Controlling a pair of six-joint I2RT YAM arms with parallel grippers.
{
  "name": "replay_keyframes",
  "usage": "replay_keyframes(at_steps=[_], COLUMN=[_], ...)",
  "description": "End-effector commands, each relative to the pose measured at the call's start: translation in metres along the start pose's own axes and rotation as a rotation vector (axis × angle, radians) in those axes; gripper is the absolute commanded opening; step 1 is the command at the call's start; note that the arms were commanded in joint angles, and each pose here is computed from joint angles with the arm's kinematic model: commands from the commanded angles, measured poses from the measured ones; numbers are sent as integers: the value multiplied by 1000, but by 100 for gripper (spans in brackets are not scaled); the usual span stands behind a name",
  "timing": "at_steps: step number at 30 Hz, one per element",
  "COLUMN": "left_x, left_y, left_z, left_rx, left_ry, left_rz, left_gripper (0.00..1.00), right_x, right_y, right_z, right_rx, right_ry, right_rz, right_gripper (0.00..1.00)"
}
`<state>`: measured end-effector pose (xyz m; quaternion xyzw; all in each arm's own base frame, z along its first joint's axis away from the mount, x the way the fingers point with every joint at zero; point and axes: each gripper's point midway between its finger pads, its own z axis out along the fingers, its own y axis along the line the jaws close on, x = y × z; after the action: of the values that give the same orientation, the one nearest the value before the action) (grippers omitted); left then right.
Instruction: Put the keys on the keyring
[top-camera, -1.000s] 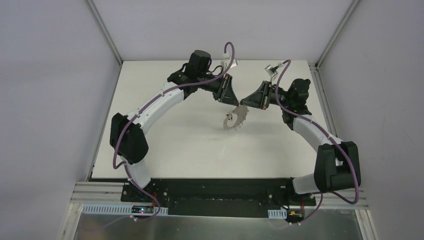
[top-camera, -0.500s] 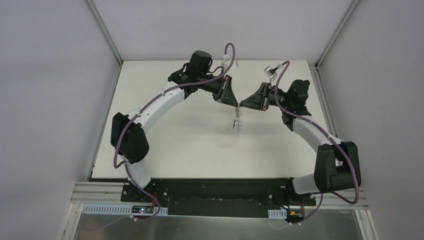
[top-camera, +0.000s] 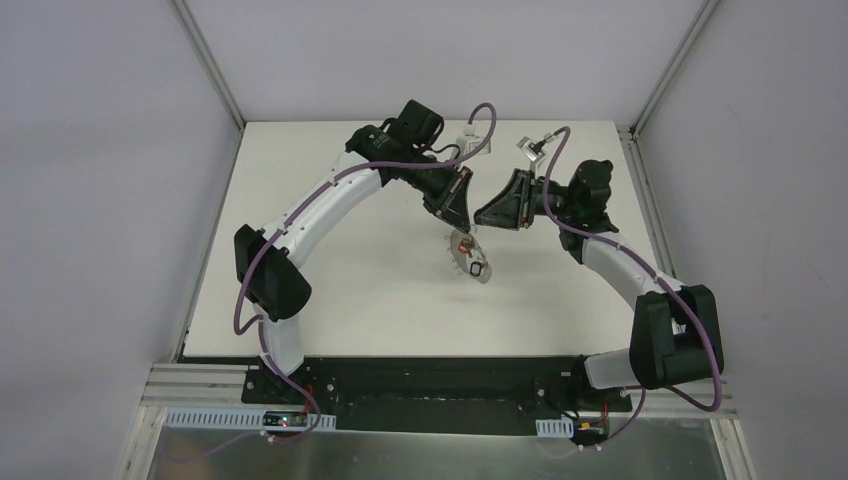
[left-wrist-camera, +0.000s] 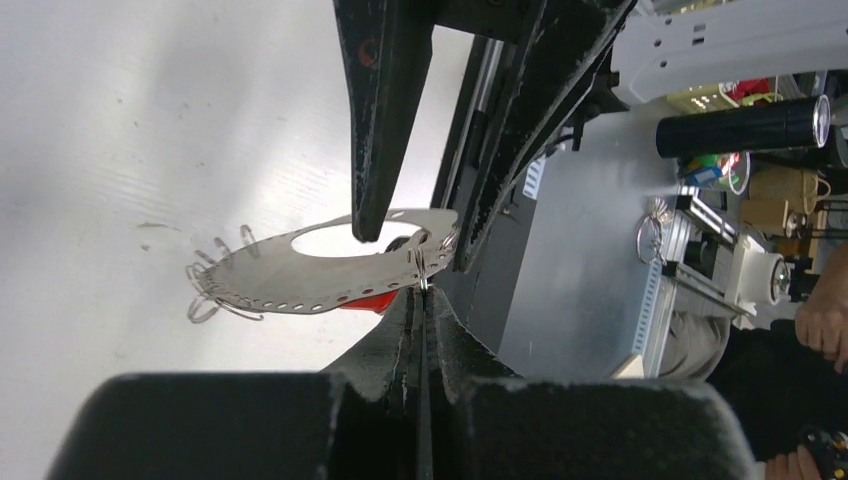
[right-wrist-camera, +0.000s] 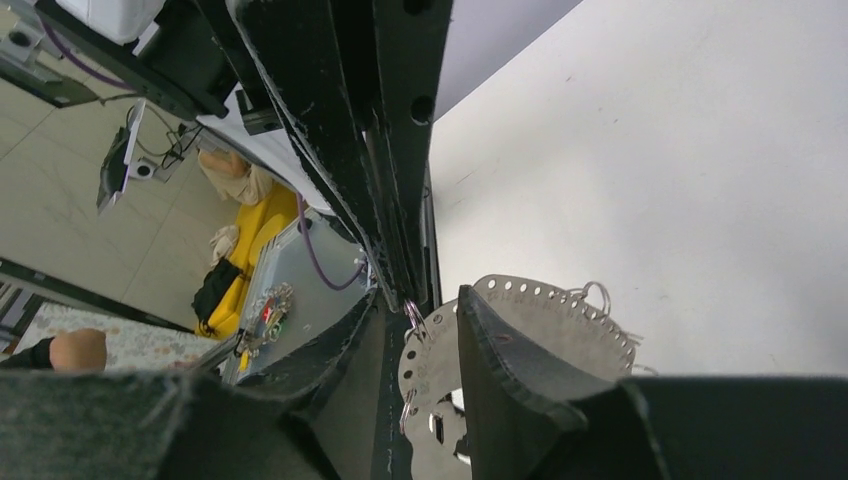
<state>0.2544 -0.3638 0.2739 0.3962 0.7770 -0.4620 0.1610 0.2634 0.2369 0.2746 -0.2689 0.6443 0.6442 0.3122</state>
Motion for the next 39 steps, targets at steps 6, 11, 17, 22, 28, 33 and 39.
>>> replay_keyframes(at_steps=[6,11,17,22,28,33,39], left_x=[-3,-2,-2,-1,2,-4,0], left_y=[-22,-22,-23,-20,-12,-1,6], left_z=[-5,-5,-5,-4,-6,-14,-9], left_rx=[65,73,77,75,54,23,49], left_ry=[-3,-9,-19,-15,-22,-88,-128], left_rz=[42,50,63,63,84,134,269], left_gripper=[0,0,0,0,1,20,47], right_x=[8,12,15,13,7,4,2], right_y=[26,29,29,32,33,33,37], right_z=[9,9,8,8,8,3,3], right_rx=[-93,-108,-108,-110,-100,-84,-90], right_ry=[88,106,117,119,108,97,100], right_rz=[-124,-125,-125,-123,-126,-132,-109], right_gripper=[33,28,19,0,0,0,0])
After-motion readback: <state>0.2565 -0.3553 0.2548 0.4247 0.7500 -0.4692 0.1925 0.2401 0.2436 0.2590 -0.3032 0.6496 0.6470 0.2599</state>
